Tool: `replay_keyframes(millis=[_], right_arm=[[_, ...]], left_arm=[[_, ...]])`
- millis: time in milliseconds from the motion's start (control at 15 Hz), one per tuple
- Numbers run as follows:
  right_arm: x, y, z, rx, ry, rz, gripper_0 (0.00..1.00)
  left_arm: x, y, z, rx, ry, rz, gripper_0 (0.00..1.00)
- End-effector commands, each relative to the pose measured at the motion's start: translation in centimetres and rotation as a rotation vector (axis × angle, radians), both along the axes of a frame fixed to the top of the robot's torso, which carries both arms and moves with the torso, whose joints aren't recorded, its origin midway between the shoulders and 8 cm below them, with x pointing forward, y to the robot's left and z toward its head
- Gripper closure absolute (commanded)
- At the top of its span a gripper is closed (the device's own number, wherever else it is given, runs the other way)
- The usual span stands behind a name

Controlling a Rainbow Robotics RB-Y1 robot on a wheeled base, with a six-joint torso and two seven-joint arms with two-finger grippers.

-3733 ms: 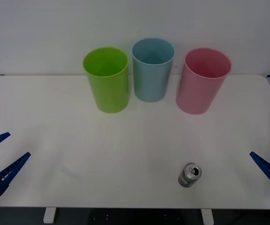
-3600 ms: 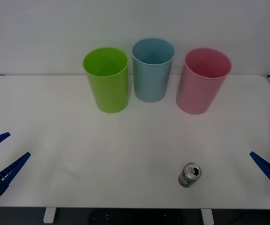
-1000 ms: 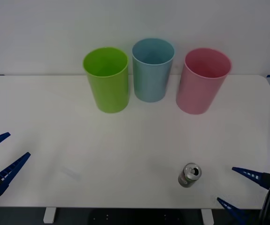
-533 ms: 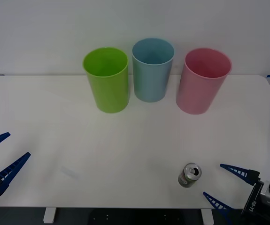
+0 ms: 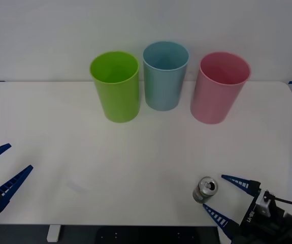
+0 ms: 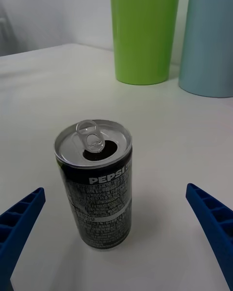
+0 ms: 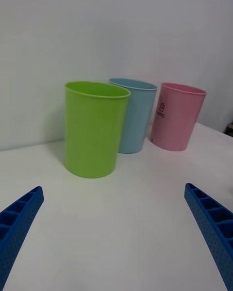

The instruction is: Grasp the object on the table and drop it into the matching bin: aluminum can to the light blue bin, PET bottle to the pink bin.

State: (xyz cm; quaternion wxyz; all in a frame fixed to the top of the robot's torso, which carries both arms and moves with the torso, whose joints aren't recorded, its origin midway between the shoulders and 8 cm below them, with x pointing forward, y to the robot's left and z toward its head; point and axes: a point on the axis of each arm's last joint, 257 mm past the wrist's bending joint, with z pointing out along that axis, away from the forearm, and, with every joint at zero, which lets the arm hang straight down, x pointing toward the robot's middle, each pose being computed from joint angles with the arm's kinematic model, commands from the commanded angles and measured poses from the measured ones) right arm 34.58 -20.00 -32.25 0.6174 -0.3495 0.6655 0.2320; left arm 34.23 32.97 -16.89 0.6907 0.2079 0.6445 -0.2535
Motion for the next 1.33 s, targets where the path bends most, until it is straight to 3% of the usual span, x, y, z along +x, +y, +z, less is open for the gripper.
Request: replay_keyframes(millis=[67, 867, 933, 1000, 1067, 1333], right_arm=[[0.8, 1.3, -0.3, -0.006, 0.001, 0.0, 0.0], [2.3, 3.2, -0.6, -0.017, -0.009, -0.017, 0.0], [2.3, 3.2, -0.7, -0.017, -0.01, -0.016, 0.49], [2.3, 3.2, -0.7, -0.021, -0.014, -0.015, 0.9], [2.2, 3.3, -0.6, -0.024, -0.02, -0.013, 0.99], [2.3, 3.3, -0.5, -0.026, -0.025, -0.013, 1.0]], left_arm=[[0.0, 0.0, 0.0, 0.0, 0.0, 0.0, 0.0], [0.0, 0.0, 0.0, 0.0, 0.0, 0.0, 0.0], [0.0, 0.0, 0.0, 0.0, 0.0, 0.0, 0.0], [0.0, 0.0, 0.0, 0.0, 0.0, 0.0, 0.0], [0.0, 0.0, 0.0, 0.0, 0.0, 0.0, 0.0], [0.0, 0.0, 0.0, 0.0, 0.0, 0.0, 0.0]])
